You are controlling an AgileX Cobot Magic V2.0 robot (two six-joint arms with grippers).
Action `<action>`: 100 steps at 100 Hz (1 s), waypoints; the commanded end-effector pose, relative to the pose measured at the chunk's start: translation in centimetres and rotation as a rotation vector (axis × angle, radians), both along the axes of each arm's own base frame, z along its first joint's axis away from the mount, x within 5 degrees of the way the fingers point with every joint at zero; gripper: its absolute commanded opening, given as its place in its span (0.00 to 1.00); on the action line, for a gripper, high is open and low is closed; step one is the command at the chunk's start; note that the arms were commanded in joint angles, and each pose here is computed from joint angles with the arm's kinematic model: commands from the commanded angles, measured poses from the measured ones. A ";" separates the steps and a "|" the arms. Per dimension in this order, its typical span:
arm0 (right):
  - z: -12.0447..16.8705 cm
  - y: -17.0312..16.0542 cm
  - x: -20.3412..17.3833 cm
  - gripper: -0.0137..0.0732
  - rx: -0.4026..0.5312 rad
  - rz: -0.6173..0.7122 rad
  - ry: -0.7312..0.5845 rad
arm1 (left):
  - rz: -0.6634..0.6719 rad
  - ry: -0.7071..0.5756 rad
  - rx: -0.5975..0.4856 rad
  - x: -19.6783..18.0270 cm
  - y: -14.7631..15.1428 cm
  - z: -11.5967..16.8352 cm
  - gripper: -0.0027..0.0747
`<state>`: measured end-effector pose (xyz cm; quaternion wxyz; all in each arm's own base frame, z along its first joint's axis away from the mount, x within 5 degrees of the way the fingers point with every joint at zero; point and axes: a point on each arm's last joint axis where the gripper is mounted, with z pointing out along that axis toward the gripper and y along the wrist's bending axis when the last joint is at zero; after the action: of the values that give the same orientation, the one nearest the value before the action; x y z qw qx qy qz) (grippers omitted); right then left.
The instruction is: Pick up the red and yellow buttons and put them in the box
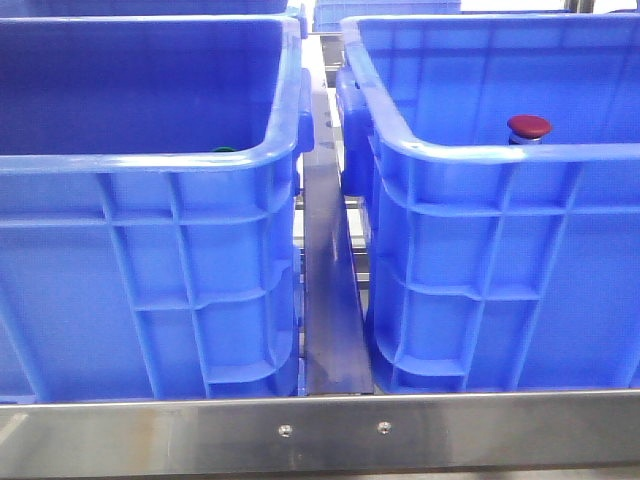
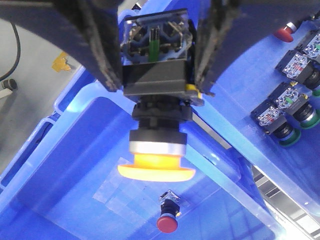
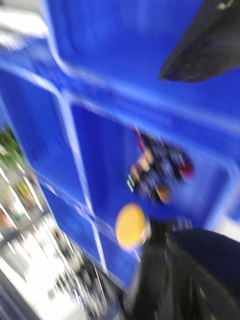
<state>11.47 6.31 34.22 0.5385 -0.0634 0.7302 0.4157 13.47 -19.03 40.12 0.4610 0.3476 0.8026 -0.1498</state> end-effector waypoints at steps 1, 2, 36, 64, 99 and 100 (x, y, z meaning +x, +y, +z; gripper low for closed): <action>1.8 0.9 1.1 0.87 0.118 0.125 0.032 | -0.031 -0.069 -0.088 -0.3 0.1 1.9 0.01; 1.9 1.0 1.2 0.87 0.121 0.142 0.037 | -0.031 -0.069 -0.088 -0.3 0.1 1.9 0.01; 2.5 2.5 6.3 0.87 0.193 0.369 0.180 | -0.032 -0.064 -0.090 -0.4 0.1 1.9 0.01; 3.2 5.5 7.9 0.87 0.188 0.445 0.202 | -0.032 -0.064 -0.090 -0.4 0.1 1.9 0.01; 3.3 8.4 10.1 0.87 0.177 0.502 0.234 | -0.032 -0.063 -0.091 -0.4 0.1 1.9 0.01; 3.2 8.5 10.2 0.87 0.176 0.504 0.236 | -0.032 -0.063 -0.091 -0.4 0.1 1.9 0.01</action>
<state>21.59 14.32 35.39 0.3207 -0.1466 0.7412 0.5712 13.47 -19.04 40.11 0.4607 0.3483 0.8025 -0.1500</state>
